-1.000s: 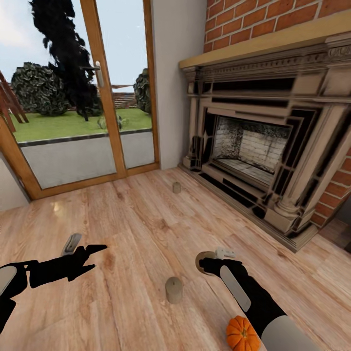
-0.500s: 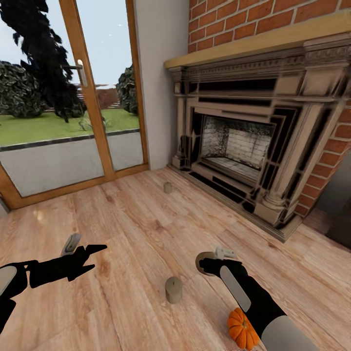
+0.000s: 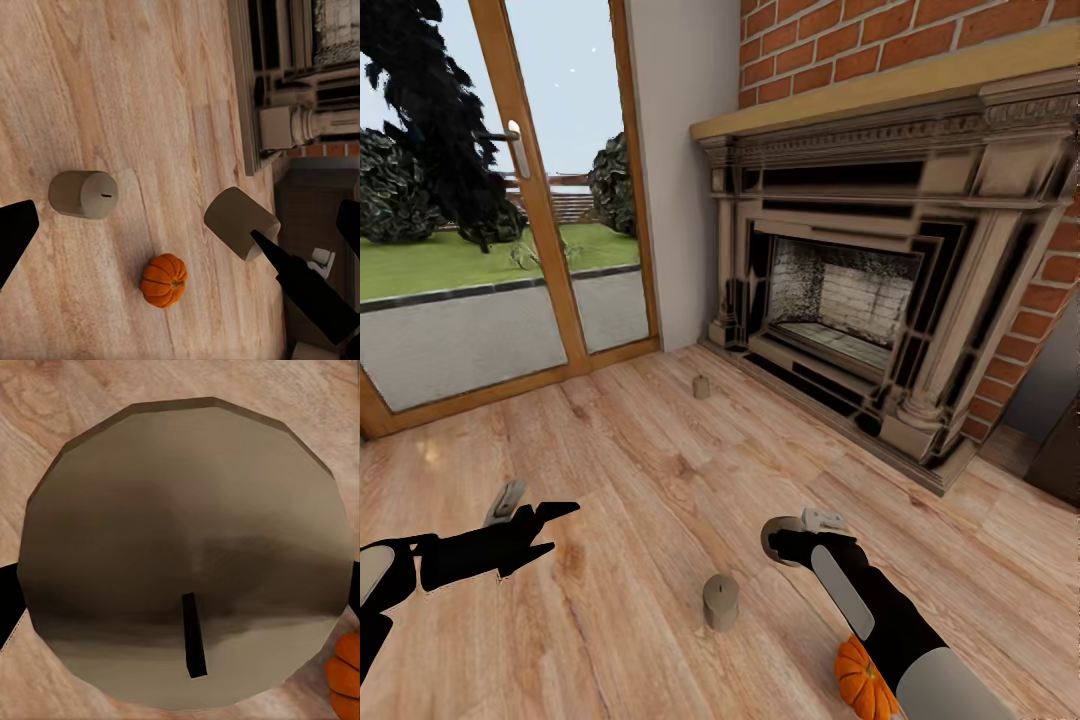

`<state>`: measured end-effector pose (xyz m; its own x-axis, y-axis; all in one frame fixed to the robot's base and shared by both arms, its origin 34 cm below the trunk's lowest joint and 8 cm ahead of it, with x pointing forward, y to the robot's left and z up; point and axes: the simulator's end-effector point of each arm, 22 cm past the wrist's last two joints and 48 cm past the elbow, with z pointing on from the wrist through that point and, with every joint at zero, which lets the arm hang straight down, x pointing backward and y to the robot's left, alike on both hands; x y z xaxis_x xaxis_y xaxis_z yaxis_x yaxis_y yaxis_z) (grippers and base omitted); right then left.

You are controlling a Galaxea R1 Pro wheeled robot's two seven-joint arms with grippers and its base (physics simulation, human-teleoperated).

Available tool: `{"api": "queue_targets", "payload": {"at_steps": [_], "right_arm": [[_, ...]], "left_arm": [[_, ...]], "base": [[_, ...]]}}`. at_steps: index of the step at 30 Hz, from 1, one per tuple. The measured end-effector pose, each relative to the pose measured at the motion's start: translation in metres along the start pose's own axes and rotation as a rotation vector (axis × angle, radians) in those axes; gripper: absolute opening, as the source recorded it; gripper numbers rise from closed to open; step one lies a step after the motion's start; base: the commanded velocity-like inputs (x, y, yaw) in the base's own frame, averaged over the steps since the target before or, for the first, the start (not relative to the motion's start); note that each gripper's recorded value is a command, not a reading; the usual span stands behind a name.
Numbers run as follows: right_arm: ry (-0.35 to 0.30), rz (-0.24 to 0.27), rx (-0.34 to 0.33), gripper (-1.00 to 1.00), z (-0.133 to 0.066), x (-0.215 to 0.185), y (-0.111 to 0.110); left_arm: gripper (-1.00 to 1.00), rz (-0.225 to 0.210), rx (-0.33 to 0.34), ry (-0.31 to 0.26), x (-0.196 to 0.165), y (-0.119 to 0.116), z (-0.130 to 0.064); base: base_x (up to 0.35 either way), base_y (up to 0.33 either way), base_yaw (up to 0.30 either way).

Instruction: Place each of the two pumpkins and all three candles from the living room inside a cabinet in the living room (use any cabinet), then make sure every cabinet is closed, and position the cauldron so it is next to a table in the living room.

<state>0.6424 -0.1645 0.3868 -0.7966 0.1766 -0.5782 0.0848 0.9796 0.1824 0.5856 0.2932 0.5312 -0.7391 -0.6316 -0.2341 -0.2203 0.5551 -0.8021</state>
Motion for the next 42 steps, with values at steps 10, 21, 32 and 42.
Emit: {"api": "queue_targets", "payload": {"at_steps": [10,21,32,42], "right_arm": [[0.000,-0.001,0.001,-1.00,-0.0003,-0.0002,-0.0002],[-0.004,-0.001,0.000,-1.00,-0.0018,-0.0019,-0.0001],[-0.009,-0.001,0.000,-1.00,-0.0037,-0.0039,0.0003],[-0.011,-0.001,-0.002,-1.00,-0.0042,-0.0047,0.0018]], "left_arm": [[1.00,0.000,0.001,-0.001,-0.0001,-0.0004,-0.0003],[1.00,0.004,0.003,-0.004,-0.0008,-0.0021,-0.0015],[1.00,0.006,0.005,-0.006,-0.0011,-0.0039,-0.0030],[1.00,0.007,0.007,-0.007,-0.0014,-0.0044,-0.0033]], "base": [[0.202,0.114,-0.268],[0.005,0.056,-0.276],[0.086,0.063,-0.276],[0.039,0.019,-0.090]]}}
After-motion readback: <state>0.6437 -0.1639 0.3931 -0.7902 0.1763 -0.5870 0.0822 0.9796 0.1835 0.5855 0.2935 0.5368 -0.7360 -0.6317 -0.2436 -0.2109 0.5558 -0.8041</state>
